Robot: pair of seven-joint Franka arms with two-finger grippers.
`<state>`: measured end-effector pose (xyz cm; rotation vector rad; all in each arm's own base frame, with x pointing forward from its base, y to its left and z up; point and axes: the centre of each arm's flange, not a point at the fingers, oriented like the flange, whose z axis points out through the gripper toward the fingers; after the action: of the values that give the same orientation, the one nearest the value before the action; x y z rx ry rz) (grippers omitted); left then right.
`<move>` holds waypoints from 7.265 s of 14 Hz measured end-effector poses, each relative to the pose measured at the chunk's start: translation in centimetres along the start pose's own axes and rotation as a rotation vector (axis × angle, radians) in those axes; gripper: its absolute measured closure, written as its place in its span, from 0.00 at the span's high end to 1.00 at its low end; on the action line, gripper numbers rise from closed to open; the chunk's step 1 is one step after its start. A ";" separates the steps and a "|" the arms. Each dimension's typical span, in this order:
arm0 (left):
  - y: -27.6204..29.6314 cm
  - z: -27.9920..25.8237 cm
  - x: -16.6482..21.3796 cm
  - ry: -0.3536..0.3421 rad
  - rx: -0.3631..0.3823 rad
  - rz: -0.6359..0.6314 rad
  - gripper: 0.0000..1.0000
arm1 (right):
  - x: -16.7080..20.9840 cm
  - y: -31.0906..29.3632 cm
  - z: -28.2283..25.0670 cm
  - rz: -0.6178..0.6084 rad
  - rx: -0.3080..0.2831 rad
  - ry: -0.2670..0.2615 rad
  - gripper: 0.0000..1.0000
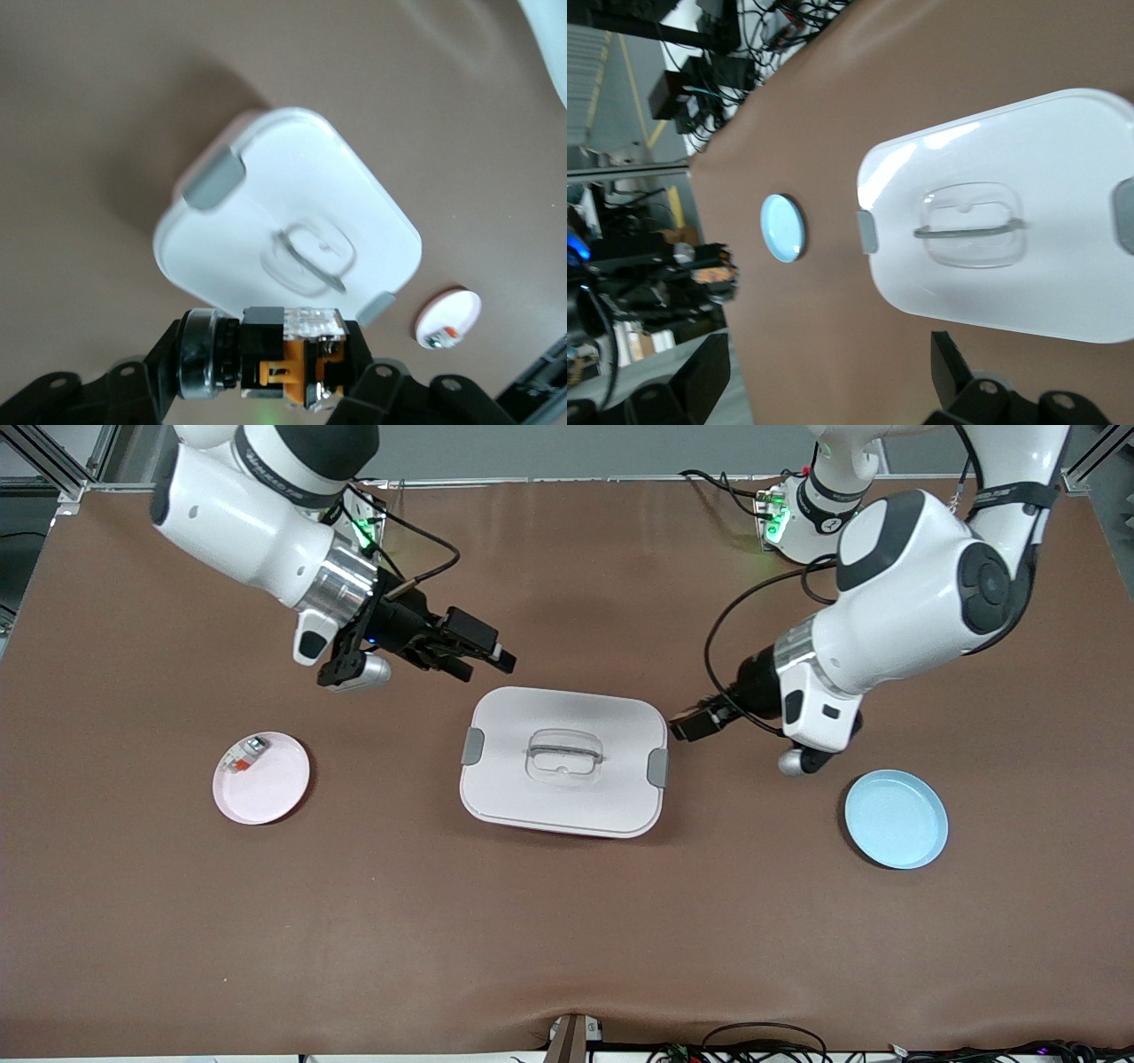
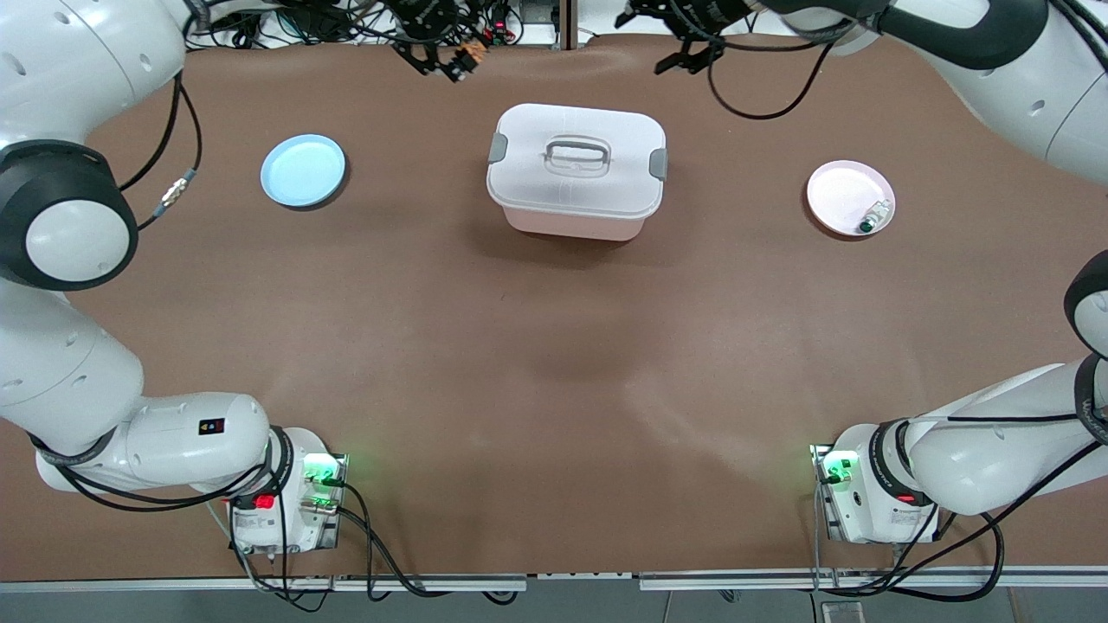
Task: Transfer orange switch to right arm and place
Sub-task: 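Lift the switch with the left gripper while the right gripper approaches, then grasp the switch with the right gripper above the white box, then open the left gripper and pull the right gripper toward the pink plate, then lower the held switch with the right gripper onto the pink plate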
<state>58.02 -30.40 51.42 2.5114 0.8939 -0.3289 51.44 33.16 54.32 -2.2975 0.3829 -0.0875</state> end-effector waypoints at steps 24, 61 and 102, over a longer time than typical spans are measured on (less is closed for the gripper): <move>5.9 8.2 -8.4 -0.157 0.007 -0.508 0.72 | -3.6 0.7 9.8 0.014 0.006 0.082 1.00; 3.3 -5.1 -1.4 0.233 -0.041 -0.166 1.00 | 4.3 1.6 -0.2 -0.143 -0.275 -0.156 0.41; -17.2 -25.7 7.4 0.304 0.523 0.677 1.00 | 17.0 40.2 -8.6 -1.650 -0.723 -0.671 0.41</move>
<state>54.38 -2.00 65.31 3.2129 -0.0119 0.0596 56.18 -3.84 30.10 -2.4299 -2.0985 0.0271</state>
